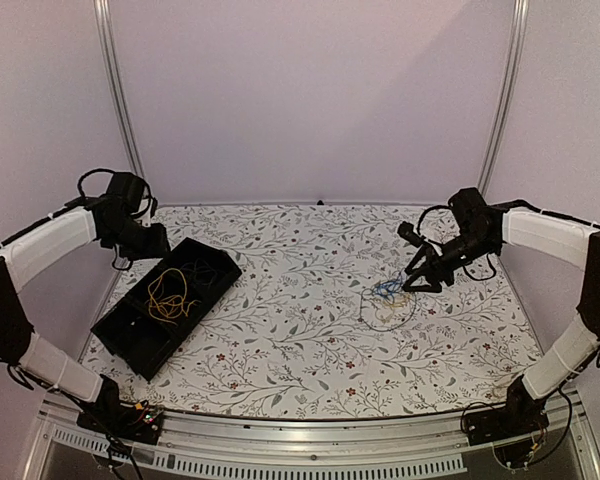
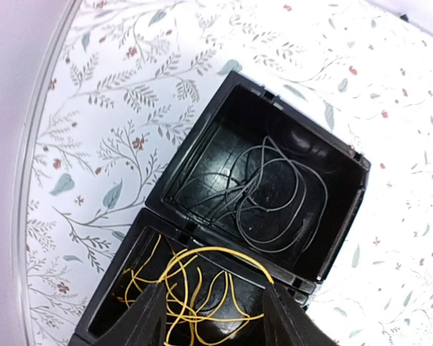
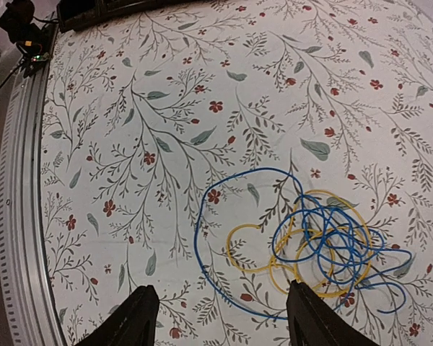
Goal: Untangle the cables
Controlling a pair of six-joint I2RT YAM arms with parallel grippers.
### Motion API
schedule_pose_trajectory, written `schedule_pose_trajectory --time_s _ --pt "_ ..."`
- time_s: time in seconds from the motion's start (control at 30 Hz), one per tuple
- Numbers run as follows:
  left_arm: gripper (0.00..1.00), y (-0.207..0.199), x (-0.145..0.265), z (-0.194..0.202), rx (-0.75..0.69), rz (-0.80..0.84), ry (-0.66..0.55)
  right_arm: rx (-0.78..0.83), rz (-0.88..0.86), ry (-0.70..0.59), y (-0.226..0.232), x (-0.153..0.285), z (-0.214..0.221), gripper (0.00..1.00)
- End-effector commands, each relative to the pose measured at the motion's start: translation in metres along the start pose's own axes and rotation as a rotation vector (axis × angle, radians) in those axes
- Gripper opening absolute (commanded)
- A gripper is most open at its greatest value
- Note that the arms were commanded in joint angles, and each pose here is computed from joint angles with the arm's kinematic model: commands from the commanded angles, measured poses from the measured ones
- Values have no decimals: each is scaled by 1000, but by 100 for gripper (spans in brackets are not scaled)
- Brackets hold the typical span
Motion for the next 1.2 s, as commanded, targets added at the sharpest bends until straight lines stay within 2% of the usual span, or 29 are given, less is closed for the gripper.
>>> schedule_pose_trajectory --time_s 0.0,0.23,0.27,0.3,0.33,0.57,0.63,0.73,0.87,1.0,1.07,1.17 --pt "50 -3 29 -16 -104 23 -61 26 206 -73 -26 29 -26 65" --pt "67 -22 67 -40 -180 142 -281 132 328 43 -37 26 -5 63" --pt "75 -27 70 -42 -193 168 -304 139 329 66 -36 22 -1 62" --pt "95 -34 75 -44 -209 197 -337 157 330 86 -34 17 2 62" --pt "99 -44 80 -46 -230 229 -375 178 334 101 -32 14 5 61" --pt "100 -125 137 -71 -358 433 -727 375 386 219 -21 -2 4 58" --pt "100 -139 145 -81 -385 485 -787 430 411 268 -21 -8 3 55" --pt "100 -154 135 -94 -423 506 -786 513 451 337 -24 -21 3 50" --pt "100 -150 102 -86 -373 509 -748 581 500 408 -33 -32 5 45" --pt "100 -117 73 -82 -229 340 -683 617 516 449 -40 -39 9 43" --pt "100 -110 58 -81 -218 290 -584 638 522 483 -45 -42 14 42" --pt "100 -106 54 -91 -232 256 -561 664 534 541 -54 -49 23 42"
Point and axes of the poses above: each gripper's point midway between its finger pads, its own x axis back along the fingers, its own y axis along the line the jaws close on, z = x × y, the point moved 3 cm from there along x, back along the fingers, and after that the axes turned 11 degrees about -x, right-handed, at the moved point
